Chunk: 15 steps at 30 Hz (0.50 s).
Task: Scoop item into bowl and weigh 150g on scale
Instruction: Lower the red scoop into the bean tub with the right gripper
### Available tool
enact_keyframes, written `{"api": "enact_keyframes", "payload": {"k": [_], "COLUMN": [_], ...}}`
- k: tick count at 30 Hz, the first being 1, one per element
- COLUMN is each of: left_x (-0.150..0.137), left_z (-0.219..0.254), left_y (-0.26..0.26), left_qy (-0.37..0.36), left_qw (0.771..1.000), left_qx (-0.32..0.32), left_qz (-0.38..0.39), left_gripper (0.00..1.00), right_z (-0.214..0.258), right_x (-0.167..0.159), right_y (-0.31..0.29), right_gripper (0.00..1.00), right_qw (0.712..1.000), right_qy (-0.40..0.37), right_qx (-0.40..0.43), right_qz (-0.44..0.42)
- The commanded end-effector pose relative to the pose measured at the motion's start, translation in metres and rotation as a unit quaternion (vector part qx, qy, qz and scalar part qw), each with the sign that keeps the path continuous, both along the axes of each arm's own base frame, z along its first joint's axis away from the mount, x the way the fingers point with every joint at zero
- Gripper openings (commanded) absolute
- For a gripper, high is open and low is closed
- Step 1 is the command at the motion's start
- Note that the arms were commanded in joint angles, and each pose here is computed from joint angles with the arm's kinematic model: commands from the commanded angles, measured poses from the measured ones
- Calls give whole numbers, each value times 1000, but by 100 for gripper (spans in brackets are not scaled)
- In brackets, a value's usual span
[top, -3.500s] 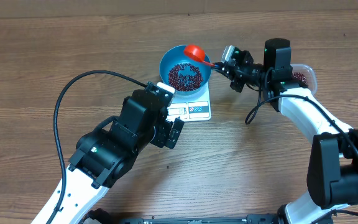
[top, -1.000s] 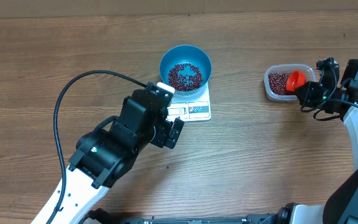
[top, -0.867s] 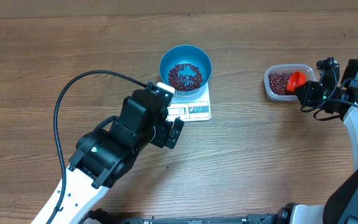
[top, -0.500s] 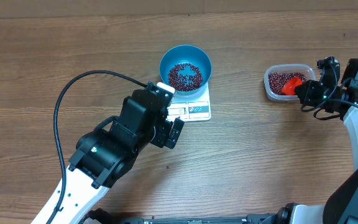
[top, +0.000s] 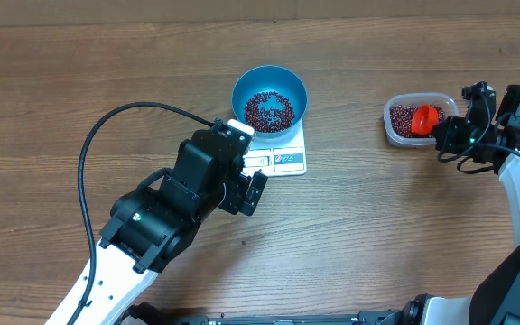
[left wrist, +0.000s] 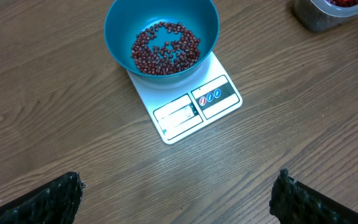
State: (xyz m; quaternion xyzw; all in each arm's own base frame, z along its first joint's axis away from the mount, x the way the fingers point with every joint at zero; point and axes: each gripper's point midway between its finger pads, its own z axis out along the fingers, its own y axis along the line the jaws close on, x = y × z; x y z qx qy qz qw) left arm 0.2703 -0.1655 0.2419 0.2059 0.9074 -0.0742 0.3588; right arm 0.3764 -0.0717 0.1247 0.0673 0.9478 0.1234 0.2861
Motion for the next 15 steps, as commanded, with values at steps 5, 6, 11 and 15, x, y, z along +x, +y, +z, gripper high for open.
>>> {"api": "enact_keyframes", "payload": {"k": [5, 6, 11, 15], "left_x": [3, 3, 3, 3], "left_z": [2, 2, 2, 2], "left_y": [2, 2, 2, 2], "left_qy": [-6, -6, -6, -6], "left_qw": [1000, 1000, 1000, 1000], "left_qx": [6, 6, 6, 6], "left_qz": [0, 0, 0, 0], "left_gripper": [100, 100, 99, 99], "right_z": [0, 0, -2, -3], "right_x": [3, 3, 1, 0], "right_y": [-14, -16, -20, -27], "right_gripper": [4, 4, 4, 4], "right_qw": [999, 999, 995, 993], "right_qy": [-3, -2, -4, 0], "right_qx": [-40, -49, -92, -117], "right_qz": [-15, -11, 32, 33]}}
